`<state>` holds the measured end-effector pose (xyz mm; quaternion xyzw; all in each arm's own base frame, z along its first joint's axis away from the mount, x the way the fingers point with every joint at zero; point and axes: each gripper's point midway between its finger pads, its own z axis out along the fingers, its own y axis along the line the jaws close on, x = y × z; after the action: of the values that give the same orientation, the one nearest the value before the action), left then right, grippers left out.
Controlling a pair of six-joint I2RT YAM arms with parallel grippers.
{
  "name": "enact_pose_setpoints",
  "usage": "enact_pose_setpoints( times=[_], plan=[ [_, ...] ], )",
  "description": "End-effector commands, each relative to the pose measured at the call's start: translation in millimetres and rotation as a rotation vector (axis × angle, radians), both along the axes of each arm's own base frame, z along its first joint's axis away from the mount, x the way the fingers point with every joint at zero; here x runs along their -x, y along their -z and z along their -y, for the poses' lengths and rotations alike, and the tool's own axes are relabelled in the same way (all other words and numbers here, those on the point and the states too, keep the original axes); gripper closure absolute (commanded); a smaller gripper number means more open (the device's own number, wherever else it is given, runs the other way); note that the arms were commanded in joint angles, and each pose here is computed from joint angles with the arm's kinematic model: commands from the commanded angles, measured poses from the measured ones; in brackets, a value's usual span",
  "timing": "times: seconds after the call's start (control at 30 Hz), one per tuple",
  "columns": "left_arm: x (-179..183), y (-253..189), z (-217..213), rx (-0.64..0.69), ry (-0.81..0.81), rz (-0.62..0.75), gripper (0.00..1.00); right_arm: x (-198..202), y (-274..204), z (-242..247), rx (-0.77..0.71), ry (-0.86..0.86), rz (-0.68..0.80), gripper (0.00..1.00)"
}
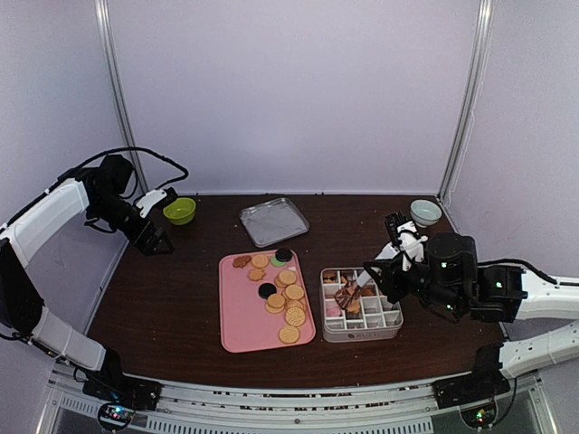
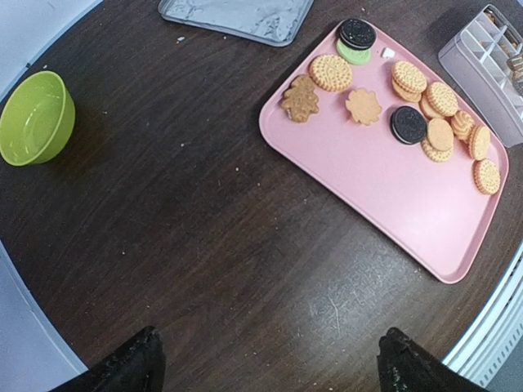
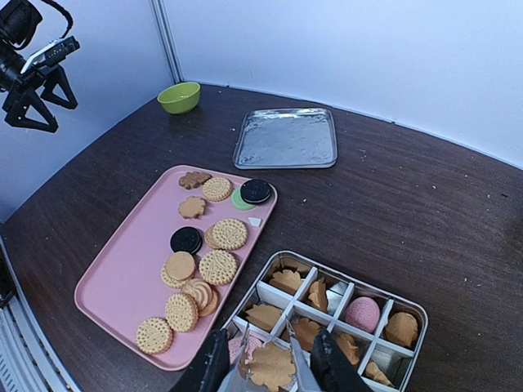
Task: Pack the cookies
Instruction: Place the fake cookies in the empty pocket of the box.
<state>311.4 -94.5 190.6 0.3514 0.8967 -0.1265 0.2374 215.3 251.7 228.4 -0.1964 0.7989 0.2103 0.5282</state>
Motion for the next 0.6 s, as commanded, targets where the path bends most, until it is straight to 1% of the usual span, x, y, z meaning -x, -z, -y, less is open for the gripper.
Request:
enact_pose_setpoints(
  times=[0.0, 0.57],
  plan=[
    [-4, -8, 1, 0.014, 0.015, 0.022, 0.07, -3, -12, 4, -0.017, 0.027, 0.033, 0.71],
    [-4, -11, 1, 0.017, 0.017, 0.032, 0.06, -4, -31, -2, -0.004, 0.007, 0.061, 0.65]
  ],
)
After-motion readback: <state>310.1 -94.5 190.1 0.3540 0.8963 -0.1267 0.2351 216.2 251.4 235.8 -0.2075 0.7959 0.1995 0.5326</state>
